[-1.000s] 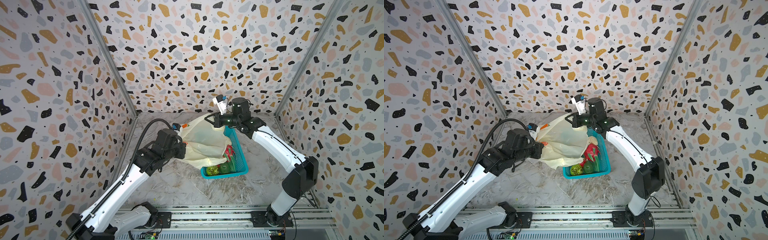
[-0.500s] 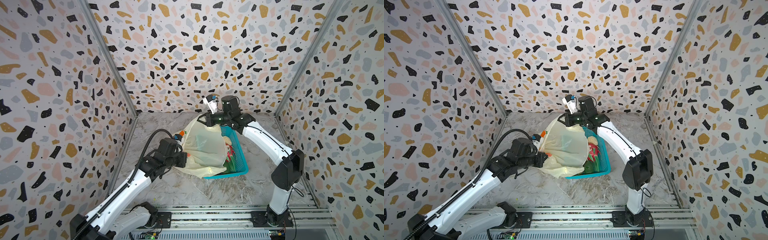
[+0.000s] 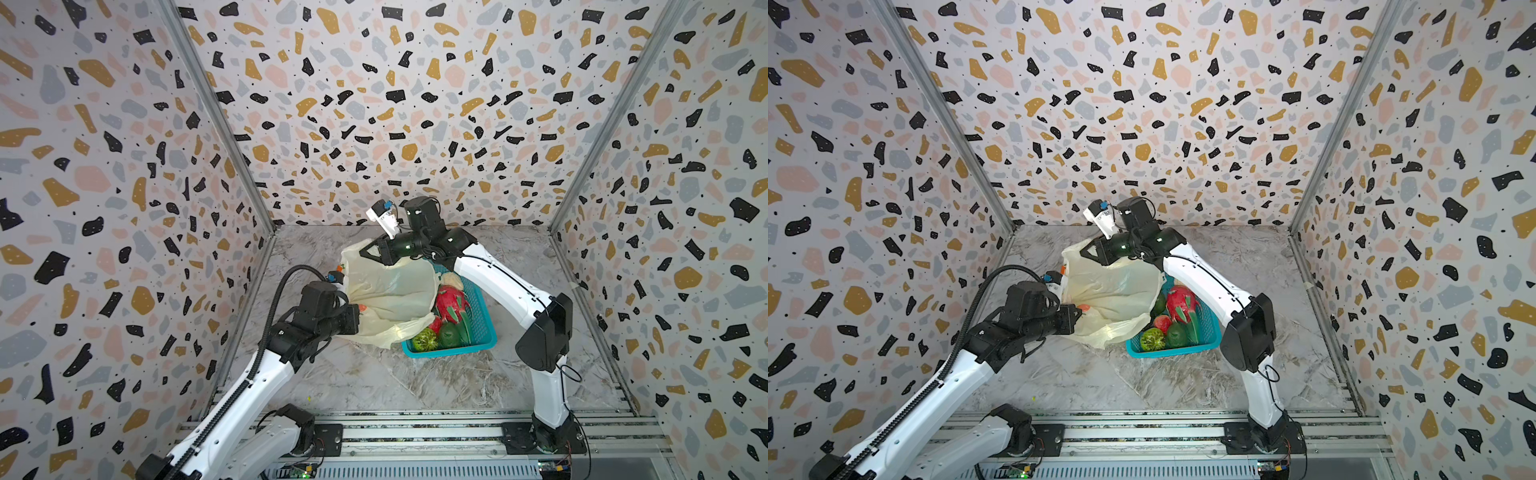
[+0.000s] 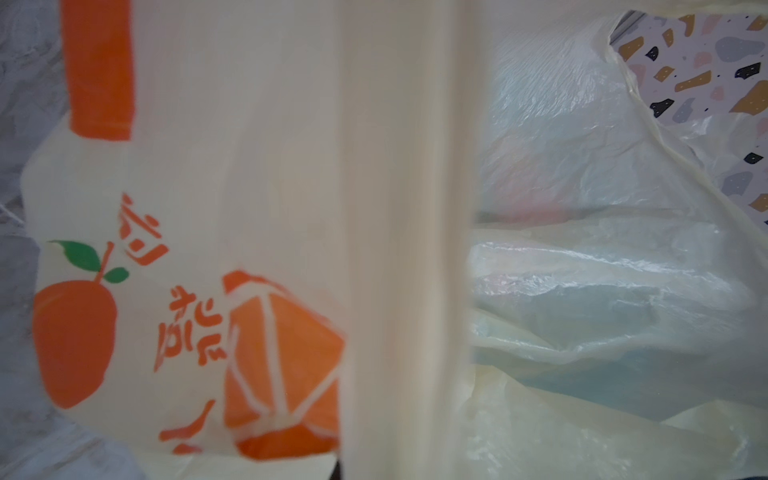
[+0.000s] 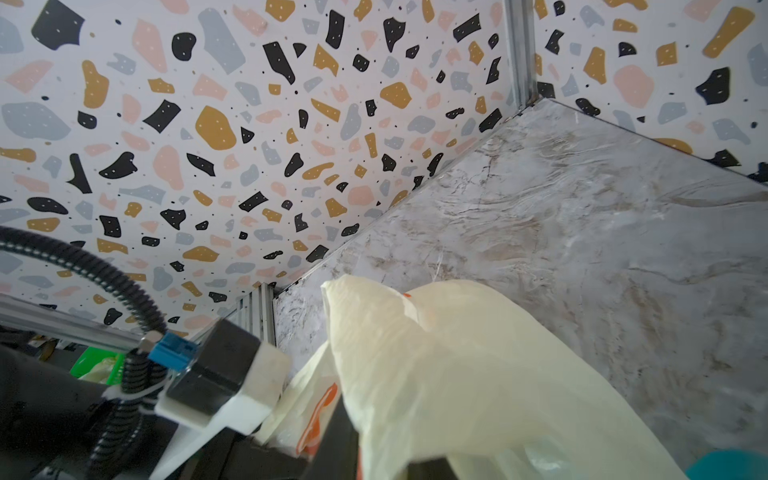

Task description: Place the fruits into the plastic bag

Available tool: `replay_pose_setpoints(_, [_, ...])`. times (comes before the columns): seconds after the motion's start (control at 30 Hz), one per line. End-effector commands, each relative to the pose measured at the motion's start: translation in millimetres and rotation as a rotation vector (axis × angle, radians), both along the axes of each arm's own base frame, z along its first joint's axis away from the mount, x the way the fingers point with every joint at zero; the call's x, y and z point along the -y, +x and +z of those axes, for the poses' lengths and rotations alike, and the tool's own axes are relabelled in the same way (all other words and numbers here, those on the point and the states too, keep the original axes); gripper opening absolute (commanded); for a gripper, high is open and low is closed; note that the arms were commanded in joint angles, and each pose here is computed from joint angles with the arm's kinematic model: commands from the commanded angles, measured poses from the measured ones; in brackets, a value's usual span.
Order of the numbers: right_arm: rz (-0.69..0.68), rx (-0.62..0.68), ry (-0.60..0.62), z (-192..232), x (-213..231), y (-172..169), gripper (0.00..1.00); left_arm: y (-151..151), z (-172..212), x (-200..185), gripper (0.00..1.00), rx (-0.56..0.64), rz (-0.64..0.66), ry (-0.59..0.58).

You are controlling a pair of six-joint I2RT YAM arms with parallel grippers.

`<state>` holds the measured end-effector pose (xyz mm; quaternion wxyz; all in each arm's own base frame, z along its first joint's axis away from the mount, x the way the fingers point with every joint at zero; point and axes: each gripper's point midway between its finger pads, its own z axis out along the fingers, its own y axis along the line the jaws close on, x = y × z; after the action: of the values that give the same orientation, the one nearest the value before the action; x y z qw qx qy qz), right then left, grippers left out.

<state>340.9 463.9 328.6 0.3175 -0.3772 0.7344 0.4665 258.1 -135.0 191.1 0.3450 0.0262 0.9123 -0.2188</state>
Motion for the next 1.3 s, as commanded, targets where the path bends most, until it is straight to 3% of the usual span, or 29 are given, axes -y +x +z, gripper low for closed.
replay_pose_setpoints(0.0, [-0.083, 0.061, -0.002, 20, 16, 18, 0.33, 3, -8, -2, 0.00, 0.003, 0.010, -0.010])
replay_pose_setpoints(0.13, [-0.185, 0.081, 0.003, 34, 41, 41, 0.70, 1, -20, 2, 0.00, -0.017, -0.012, -0.033])
replay_pose_setpoints(0.27, [-0.269, 0.123, 0.029, 61, 82, 53, 0.92, 0, -24, 5, 0.00, -0.024, -0.026, -0.050])
replay_pose_setpoints(0.5, [-0.477, 0.162, 0.070, 83, 191, 45, 0.93, 1, -22, 11, 0.00, -0.020, -0.047, -0.072])
replay_pose_setpoints(0.6, [-0.620, 0.101, 0.073, 61, 245, 41, 0.92, 4, -21, 13, 0.00, -0.022, -0.050, -0.080])
replay_pose_setpoints(0.7, [-0.726, 0.056, -0.008, 16, 276, 30, 0.91, 8, -20, 13, 0.00, -0.014, -0.042, -0.075])
replay_pose_setpoints(0.93, [-0.732, -0.127, -0.250, -101, 278, -8, 0.90, 14, -13, 17, 0.00, 0.012, -0.073, -0.072])
replay_pose_setpoints(1.27, [-0.721, -0.195, -0.456, -170, 263, -9, 0.95, 15, -12, 18, 0.00, 0.011, -0.073, -0.069])
